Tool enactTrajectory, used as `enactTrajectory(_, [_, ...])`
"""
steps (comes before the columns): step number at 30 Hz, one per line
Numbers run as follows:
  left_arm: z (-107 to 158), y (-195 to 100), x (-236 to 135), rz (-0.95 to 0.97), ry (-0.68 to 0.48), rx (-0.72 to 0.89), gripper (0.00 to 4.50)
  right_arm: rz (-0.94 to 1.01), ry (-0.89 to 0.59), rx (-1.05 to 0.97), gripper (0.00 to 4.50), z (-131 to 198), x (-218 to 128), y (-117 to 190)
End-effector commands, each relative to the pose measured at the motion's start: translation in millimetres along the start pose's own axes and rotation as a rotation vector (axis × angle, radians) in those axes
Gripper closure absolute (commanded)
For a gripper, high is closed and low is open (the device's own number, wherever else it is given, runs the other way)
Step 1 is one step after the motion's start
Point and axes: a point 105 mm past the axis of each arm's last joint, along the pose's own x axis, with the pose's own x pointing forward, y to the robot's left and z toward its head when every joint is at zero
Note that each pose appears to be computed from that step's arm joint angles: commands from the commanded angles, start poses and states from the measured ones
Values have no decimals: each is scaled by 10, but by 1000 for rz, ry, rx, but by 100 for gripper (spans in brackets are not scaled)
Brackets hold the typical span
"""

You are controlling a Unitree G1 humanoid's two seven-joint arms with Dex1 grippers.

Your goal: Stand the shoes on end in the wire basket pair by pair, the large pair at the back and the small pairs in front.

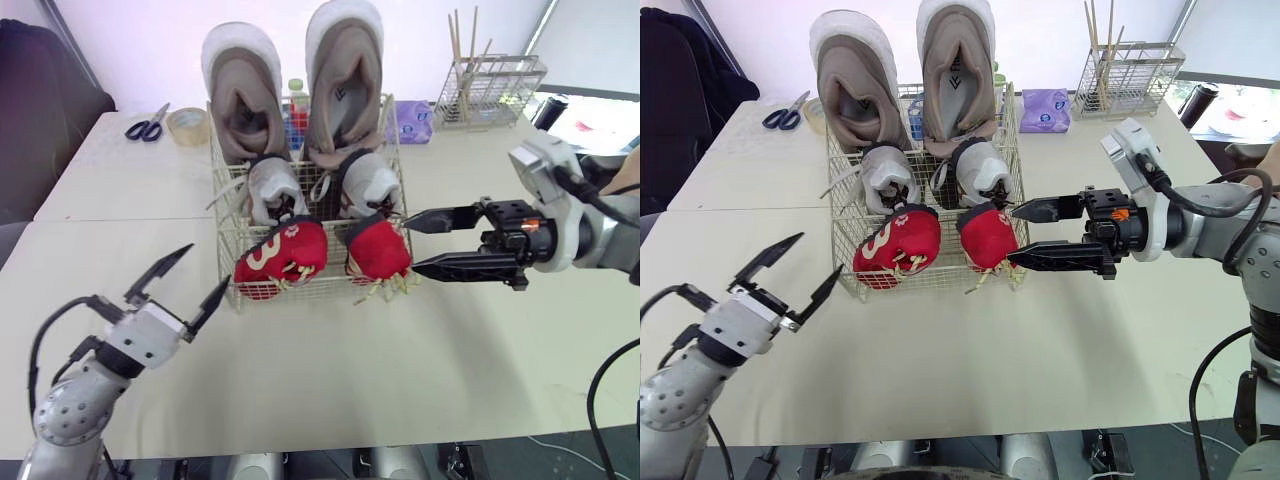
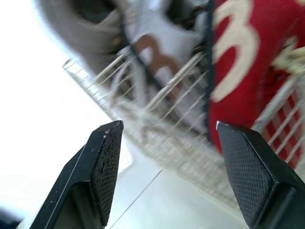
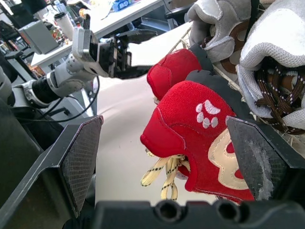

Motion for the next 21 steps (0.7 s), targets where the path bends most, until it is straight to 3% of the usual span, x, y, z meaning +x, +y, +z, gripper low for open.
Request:
enactTrajectory(1, [22, 522, -187, 257, 79, 1, 127, 3, 2, -40, 0, 41, -30, 48])
enactTrajectory(3, [-103, 743, -366, 373, 177, -19, 127, -13, 2, -38, 0, 37, -69, 29])
enactTrajectory(5, [-364, 875, -632, 452, 323, -99, 75, -54, 1, -35, 0, 23, -141, -31])
enactTrajectory(7, [-660, 708, -787, 411, 470, -334, 3, -104, 15, -33, 0, -13, -237, -97])
enactTrajectory(10, [-872, 434, -816, 322, 616, -548, 3, -173, 34, -24, 0, -74, -384, -175])
enactTrajectory(18, [-646, 483, -404, 271, 444, -759, 3, -297, 38, 72, 0, -478, -576, -248])
enactTrajectory(21, [-616, 391, -375, 196, 443, -795, 3, -341, 32, 90, 0, -603, -604, -277])
